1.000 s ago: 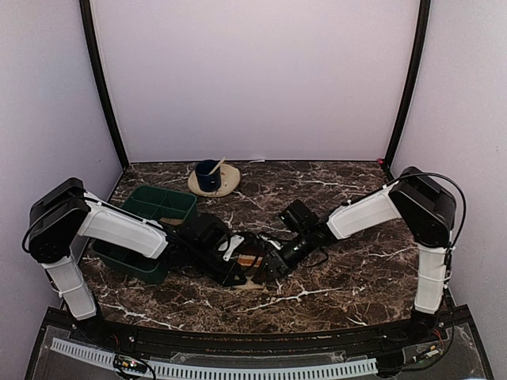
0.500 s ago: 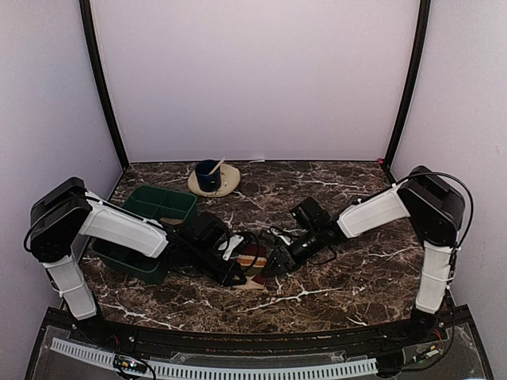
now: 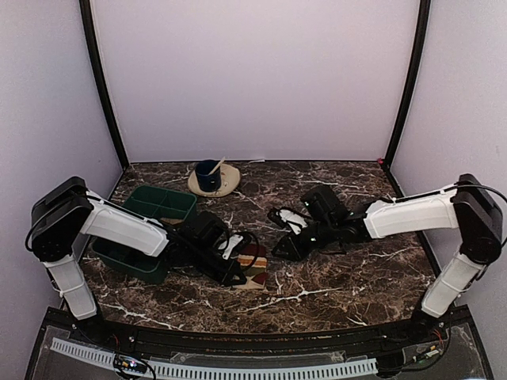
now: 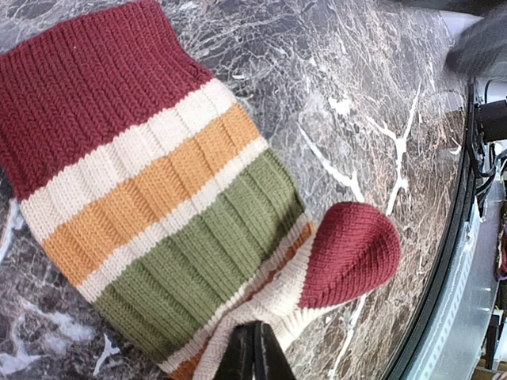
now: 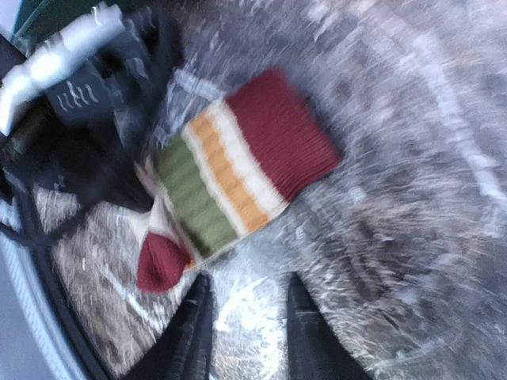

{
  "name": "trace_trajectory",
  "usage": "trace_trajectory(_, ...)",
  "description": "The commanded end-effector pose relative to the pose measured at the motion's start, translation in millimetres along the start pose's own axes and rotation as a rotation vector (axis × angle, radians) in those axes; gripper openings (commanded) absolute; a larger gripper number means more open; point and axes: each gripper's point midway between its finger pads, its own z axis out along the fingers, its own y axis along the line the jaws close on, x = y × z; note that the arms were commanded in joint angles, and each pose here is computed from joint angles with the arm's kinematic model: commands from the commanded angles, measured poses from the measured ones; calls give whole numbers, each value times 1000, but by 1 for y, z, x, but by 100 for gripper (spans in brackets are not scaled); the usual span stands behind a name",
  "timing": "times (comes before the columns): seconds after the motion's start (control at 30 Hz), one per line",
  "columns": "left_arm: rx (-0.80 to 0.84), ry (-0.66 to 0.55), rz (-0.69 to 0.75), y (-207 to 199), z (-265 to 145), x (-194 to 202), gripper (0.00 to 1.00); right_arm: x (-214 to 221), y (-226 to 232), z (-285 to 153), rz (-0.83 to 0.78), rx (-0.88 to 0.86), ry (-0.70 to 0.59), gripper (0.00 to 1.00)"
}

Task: Roll the socks
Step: Roll the sock at the center of the board.

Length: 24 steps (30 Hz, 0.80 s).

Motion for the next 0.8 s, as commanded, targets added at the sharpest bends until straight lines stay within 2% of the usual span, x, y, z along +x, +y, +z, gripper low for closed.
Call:
trace_trajectory(0.0,-89,161,-86,29,8,46,4,-43,-30,-50,-160,437,-252,9)
trace_trajectory(0.03,-88,162,-87,29,8,46,4,-53,-37,-64,-125,500,-343,0)
trace_trajectory(0.1,-87,165,-91,30,8,47,4,-66,-39,-88,-105,540,-483,0)
trace_trajectory(0.13,-89,168,-94,31,8,47,4,-70,-38,-92,-113,535,-506,4)
trace_trajectory(0.17,-89,168,-95,31,8,47,4,-73,-35,-93,-125,519,-512,22)
trace_trajectory(0.23,-88,167,-101,32,8,47,4,-73,-27,-88,-155,468,-496,75)
trace_trajectory(0.27,-88,169,-104,32,8,48,4,-72,-22,-86,-173,439,-491,95)
trace_trajectory(0.3,-87,169,-105,33,8,48,4,-71,-18,-85,-182,414,-495,100)
trace_trajectory(0.57,-86,178,-116,34,9,51,3,-69,-10,-89,-208,374,-528,99)
trace_trajectory(0.7,-89,178,-122,36,9,51,3,-62,3,-81,-286,367,-504,99)
trace_trajectory(0.77,-90,178,-123,36,8,51,3,-55,13,-71,-361,381,-451,97)
